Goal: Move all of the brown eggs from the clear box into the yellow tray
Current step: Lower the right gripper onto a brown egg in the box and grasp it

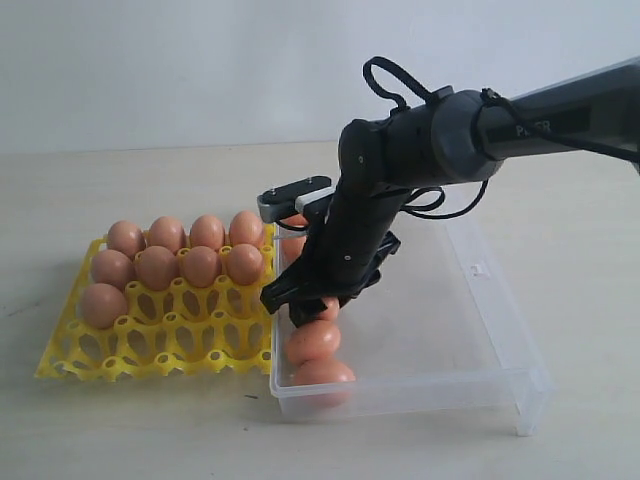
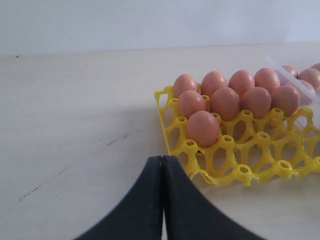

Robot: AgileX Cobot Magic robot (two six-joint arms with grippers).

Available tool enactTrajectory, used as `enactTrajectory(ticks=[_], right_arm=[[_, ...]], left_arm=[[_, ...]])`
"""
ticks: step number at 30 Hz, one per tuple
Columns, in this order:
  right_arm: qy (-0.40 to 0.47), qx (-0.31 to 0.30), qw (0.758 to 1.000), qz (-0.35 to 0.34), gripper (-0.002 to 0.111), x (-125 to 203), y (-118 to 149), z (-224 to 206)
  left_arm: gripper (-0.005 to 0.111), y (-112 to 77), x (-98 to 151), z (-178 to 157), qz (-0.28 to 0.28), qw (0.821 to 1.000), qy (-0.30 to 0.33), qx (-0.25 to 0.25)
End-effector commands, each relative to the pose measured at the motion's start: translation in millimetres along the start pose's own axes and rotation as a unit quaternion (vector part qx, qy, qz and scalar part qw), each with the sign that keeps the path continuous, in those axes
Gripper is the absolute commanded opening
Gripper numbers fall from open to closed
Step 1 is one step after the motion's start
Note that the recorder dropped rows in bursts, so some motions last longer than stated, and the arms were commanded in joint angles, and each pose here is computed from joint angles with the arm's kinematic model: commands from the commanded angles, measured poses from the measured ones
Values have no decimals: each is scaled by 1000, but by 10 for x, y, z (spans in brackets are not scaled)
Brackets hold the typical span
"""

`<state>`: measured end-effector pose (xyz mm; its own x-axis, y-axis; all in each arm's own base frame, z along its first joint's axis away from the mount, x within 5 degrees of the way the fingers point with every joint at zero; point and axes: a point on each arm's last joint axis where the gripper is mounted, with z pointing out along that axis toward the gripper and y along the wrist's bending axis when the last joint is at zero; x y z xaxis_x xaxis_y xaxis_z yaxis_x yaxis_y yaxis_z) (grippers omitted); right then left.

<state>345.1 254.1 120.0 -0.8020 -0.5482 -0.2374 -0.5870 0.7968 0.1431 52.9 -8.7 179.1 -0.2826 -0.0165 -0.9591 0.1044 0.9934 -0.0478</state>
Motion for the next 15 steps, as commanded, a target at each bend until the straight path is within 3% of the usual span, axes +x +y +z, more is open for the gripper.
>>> enactTrajectory(ticks=[1,15], right_arm=[[-30,10,999,-13,56,-63,-13,0],[-47,13,999,-12,56,-92,-20,8]], left_arm=[[0,1,-24,-8,0,1000,-10,-1],[0,1,-24,-8,0,1000,-10,-1]])
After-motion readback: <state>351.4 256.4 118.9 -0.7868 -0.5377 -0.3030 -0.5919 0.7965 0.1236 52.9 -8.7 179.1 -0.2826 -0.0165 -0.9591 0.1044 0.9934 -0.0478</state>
